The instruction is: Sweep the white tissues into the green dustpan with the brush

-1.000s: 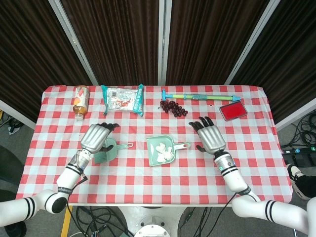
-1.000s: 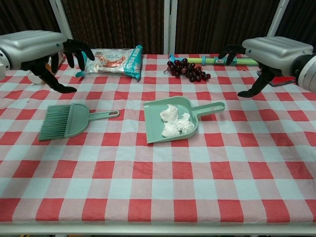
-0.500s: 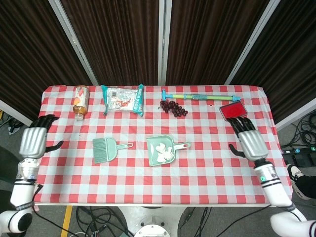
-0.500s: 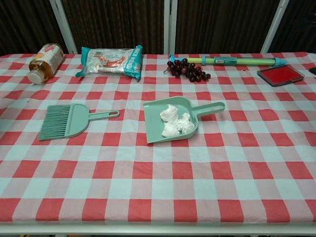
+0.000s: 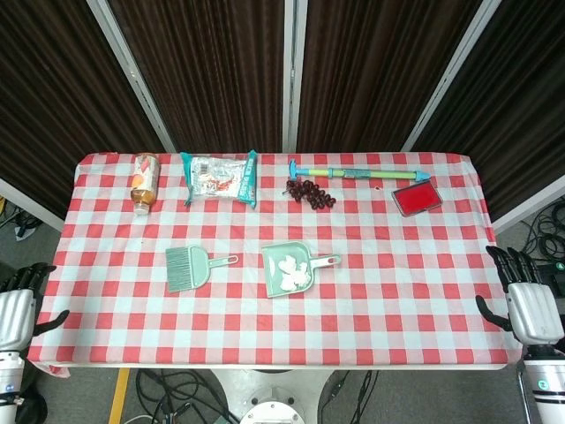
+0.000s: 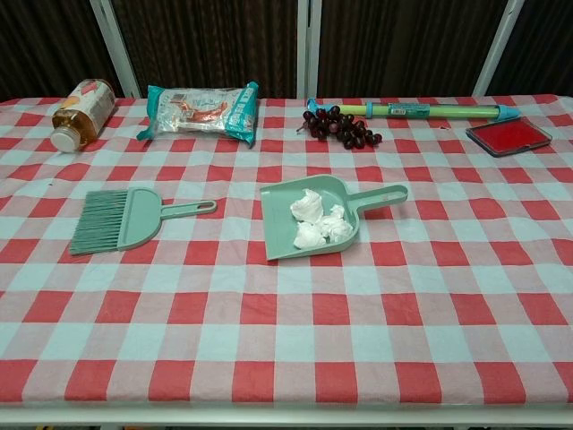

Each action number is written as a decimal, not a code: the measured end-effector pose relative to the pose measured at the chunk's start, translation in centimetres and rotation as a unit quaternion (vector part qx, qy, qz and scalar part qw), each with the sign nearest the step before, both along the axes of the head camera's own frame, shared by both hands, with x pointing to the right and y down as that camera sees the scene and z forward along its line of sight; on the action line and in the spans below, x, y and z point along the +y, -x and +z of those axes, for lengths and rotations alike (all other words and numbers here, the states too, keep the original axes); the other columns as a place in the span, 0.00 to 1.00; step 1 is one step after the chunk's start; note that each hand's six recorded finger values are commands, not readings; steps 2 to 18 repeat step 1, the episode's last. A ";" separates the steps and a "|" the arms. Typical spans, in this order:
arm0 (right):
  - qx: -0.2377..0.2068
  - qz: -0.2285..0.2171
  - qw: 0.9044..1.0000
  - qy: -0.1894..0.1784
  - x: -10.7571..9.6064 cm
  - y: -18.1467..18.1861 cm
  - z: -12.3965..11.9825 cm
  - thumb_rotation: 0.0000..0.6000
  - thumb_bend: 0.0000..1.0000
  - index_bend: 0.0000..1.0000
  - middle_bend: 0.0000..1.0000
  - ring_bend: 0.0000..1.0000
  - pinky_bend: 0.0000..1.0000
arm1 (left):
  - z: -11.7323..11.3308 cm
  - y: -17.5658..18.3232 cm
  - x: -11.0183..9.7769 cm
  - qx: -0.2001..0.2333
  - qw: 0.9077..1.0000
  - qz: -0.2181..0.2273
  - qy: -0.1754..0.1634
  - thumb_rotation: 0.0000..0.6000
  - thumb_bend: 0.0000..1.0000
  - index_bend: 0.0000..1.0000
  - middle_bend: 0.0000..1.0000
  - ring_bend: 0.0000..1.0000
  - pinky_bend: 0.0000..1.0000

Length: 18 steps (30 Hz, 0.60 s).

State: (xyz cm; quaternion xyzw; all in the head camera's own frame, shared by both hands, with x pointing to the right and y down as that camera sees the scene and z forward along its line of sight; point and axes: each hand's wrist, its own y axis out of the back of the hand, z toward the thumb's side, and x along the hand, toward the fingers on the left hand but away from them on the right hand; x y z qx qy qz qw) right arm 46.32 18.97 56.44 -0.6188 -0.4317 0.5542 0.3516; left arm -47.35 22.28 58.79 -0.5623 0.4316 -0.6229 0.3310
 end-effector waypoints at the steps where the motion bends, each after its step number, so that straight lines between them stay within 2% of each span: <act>1: -0.001 0.003 1.000 -0.001 0.4 -0.2 -0.2 1.00 0.26 0.02 0.10 0.00 0.00 | -0.1 -0.1 0.2 0.001 1.000 0.000 0.001 1.00 0.15 0.21 0.17 0.16 0.25; 18: -0.001 0.003 1.000 -0.001 0.4 -0.2 -0.2 1.00 0.26 0.02 0.10 0.00 0.00 | -0.1 -0.1 0.2 0.001 1.000 0.000 0.001 1.00 0.15 0.21 0.17 0.16 0.25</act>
